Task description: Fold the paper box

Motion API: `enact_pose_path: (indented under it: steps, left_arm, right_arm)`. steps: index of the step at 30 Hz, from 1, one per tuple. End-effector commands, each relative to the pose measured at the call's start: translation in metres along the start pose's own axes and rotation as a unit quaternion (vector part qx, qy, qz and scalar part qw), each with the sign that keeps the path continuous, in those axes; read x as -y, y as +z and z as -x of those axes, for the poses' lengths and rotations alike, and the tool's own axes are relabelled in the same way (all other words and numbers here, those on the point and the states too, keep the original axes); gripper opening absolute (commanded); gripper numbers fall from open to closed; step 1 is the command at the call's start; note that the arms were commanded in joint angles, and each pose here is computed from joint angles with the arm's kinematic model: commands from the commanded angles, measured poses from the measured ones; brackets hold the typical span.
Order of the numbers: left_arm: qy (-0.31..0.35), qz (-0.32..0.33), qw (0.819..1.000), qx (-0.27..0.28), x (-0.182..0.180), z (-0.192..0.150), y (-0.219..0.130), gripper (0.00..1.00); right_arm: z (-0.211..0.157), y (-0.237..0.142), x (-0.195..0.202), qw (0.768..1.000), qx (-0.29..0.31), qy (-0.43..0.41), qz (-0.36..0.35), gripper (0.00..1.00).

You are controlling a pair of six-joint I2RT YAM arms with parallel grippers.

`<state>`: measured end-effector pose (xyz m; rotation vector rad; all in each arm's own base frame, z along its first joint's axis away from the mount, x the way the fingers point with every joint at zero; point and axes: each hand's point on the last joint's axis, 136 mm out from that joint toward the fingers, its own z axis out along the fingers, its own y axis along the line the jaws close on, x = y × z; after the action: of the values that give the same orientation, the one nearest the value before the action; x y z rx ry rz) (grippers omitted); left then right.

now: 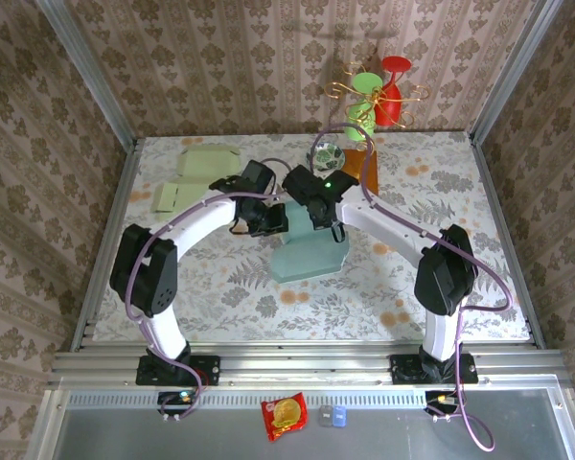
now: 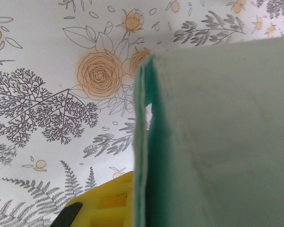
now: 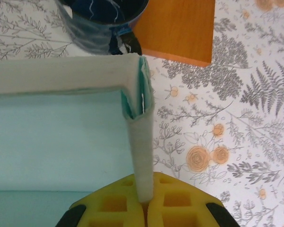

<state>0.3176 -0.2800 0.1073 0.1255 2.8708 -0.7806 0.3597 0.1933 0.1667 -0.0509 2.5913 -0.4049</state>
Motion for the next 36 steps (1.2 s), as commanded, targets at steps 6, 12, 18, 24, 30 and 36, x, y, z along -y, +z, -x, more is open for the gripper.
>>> enact_pose_path:
  steps: [6,12,18,24,30,36]
  left_arm:
    - [-0.029,0.045,0.998,0.029,-0.04,-0.009,0.02,0.08]
    - [-0.038,0.053,0.998,0.023,-0.056,-0.022,0.04,0.08]
    - [-0.038,0.069,0.997,0.013,-0.064,-0.03,0.048,0.13]
    - [-0.036,0.092,0.995,0.004,-0.071,-0.035,0.051,0.13]
    - [-0.028,0.12,0.992,-0.002,-0.076,-0.039,0.05,0.06]
    - [-0.023,0.161,0.987,0.0,-0.079,-0.041,0.047,0.0]
  right_arm:
    - [-0.032,0.016,0.01,0.999,-0.036,0.02,-0.029,0.0]
    - [-0.045,0.026,0.003,0.998,-0.047,0.021,-0.029,0.0]
    - [-0.047,0.027,0.0,0.998,-0.05,0.022,-0.029,0.0]
    - [-0.049,0.029,-0.002,0.998,-0.053,0.019,-0.03,0.0]
    - [-0.049,0.029,-0.003,0.998,-0.053,0.019,-0.03,0.0]
    - [-0.049,0.03,-0.005,0.998,-0.053,0.02,-0.029,0.0]
